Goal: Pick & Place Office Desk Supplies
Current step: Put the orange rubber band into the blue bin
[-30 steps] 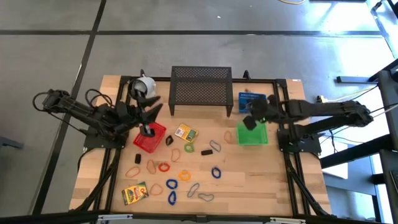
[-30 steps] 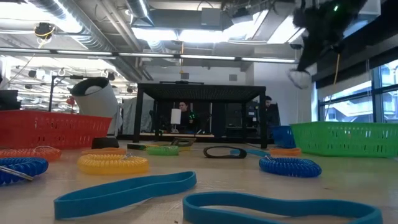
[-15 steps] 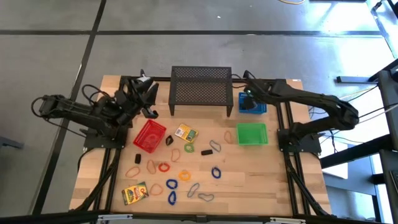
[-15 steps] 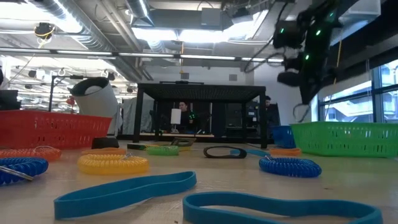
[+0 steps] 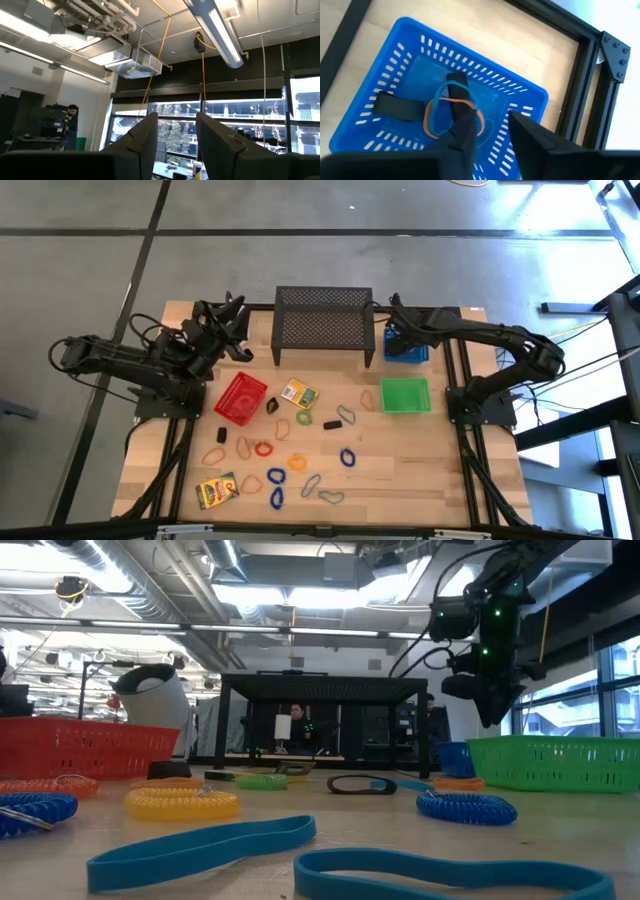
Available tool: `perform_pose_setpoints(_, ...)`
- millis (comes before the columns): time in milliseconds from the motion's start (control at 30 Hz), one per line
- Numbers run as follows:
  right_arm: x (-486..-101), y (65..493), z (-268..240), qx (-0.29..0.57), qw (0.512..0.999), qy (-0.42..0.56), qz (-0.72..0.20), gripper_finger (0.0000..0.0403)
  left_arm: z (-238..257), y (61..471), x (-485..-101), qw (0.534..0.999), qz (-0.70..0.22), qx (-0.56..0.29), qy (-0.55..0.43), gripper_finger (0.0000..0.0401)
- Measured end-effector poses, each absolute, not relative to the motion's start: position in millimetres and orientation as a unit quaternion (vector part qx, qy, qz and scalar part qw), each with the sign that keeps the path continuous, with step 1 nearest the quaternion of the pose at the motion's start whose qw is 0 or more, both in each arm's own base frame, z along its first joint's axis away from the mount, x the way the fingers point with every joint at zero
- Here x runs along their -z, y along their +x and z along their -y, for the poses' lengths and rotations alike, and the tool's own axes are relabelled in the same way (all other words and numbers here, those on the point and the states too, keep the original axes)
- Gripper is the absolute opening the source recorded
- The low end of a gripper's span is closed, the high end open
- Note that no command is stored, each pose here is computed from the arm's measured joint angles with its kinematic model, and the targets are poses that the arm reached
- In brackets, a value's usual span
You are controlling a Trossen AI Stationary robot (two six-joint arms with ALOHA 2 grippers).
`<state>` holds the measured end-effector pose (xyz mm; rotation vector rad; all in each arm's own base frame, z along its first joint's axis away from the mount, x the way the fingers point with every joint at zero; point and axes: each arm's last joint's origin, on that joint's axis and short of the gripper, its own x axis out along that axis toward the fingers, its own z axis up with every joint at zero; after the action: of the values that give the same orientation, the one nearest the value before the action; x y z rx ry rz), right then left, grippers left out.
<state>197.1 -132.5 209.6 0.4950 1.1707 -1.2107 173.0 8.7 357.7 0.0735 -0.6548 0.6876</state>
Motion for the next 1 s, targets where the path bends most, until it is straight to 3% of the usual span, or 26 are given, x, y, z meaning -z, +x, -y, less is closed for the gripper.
perform_pose_setpoints(167,-223.7,189.8,127.5,0.536,0.652,0.229,-0.485,0.0178,-9.1,174.9,-355.3,0.892,0.297,-0.339,0.036,0.0128)
perform_pose_setpoints(300,-239.1,181.9,120.1,0.520,0.672,0.285,-0.444,0.0192,-9.0,180.7,-348.3,0.904,0.255,-0.341,0.040,0.0128)
perform_pose_setpoints(667,-283.9,166.9,77.4,0.459,0.751,0.358,-0.310,0.0154,-3.5,196.0,-320.2,0.942,0.144,-0.301,-0.045,0.0133)
perform_pose_setpoints(1000,-302.5,202.1,32.9,0.321,0.847,0.362,-0.222,0.0137,30.3,213.3,-325.4,0.976,0.072,-0.200,-0.047,0.0207)
